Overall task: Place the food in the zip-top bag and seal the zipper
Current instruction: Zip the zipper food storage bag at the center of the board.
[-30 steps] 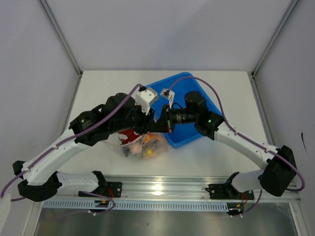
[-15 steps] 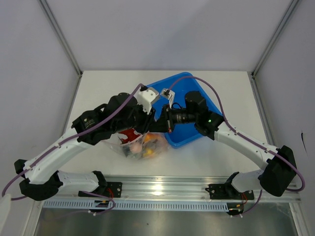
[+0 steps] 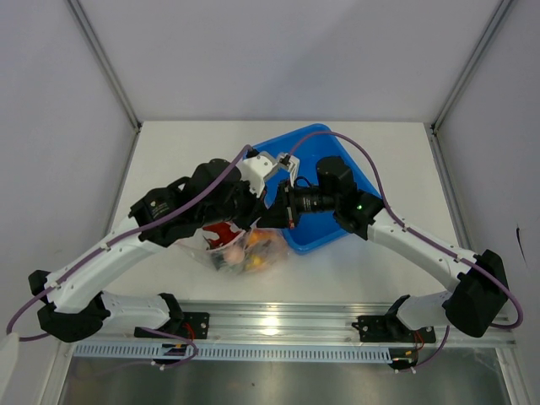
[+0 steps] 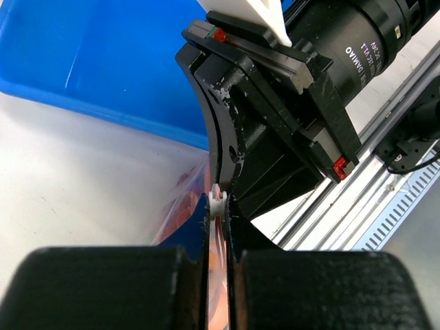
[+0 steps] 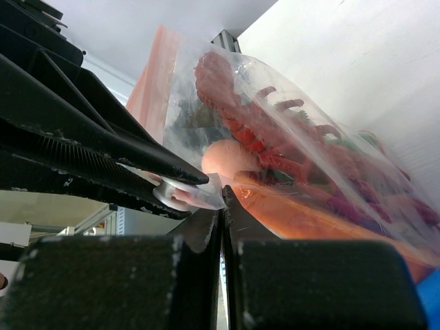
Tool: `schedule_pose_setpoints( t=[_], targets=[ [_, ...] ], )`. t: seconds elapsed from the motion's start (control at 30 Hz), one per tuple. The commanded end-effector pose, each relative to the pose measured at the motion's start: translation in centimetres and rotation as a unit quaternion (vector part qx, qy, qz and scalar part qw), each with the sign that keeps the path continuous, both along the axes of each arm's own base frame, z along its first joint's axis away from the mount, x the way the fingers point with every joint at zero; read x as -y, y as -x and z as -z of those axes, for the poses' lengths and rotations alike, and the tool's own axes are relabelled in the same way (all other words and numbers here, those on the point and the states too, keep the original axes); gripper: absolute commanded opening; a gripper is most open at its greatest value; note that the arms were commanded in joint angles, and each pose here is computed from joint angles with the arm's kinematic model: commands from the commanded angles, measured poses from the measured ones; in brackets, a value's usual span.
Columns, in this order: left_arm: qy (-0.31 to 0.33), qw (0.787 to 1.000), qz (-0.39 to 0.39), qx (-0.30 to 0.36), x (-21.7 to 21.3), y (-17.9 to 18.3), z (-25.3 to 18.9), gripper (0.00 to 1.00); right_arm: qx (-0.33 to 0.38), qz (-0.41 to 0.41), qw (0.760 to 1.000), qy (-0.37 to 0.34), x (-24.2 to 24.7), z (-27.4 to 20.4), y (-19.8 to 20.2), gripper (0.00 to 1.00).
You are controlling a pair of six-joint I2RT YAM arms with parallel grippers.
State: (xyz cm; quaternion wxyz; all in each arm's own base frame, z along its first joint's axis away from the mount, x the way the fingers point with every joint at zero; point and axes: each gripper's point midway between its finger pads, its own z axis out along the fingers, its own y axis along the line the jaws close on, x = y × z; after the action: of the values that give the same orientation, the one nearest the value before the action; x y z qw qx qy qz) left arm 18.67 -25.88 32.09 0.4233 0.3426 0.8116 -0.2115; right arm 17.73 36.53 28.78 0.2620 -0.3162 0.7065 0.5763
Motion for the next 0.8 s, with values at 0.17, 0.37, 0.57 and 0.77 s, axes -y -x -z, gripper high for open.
schedule_pose_setpoints(
  t=[0.17, 0.37, 0.57, 0.77],
  targets=[
    [0.013, 0.999, 0.029, 0.009, -0.8, 1.5, -0.9, 0.01, 0.054, 0.015, 0.997, -0.06, 0.8, -3.9, -0.5, 0.0],
    [0.034, 0.998, 0.057, 0.011, -1.4, 2.5, -1.3, 0.0, 0.059, -0.014, 0.995, -0.076, 0.9, -4.2, 0.4, 0.0],
    [0.042, 0.997, 0.066, -0.002, -2.3, 3.3, -0.4, 0.01, 0.053, -0.003, 0.994, -0.093, 1.1, -5.0, 0.2, 0.0],
    [0.035, 0.997, 0.073, -0.014, -2.8, 4.0, 0.6, 0.01, 0.047, -0.001, 0.994, -0.098, 1.3, -5.1, 0.3, 0.0]
  ],
)
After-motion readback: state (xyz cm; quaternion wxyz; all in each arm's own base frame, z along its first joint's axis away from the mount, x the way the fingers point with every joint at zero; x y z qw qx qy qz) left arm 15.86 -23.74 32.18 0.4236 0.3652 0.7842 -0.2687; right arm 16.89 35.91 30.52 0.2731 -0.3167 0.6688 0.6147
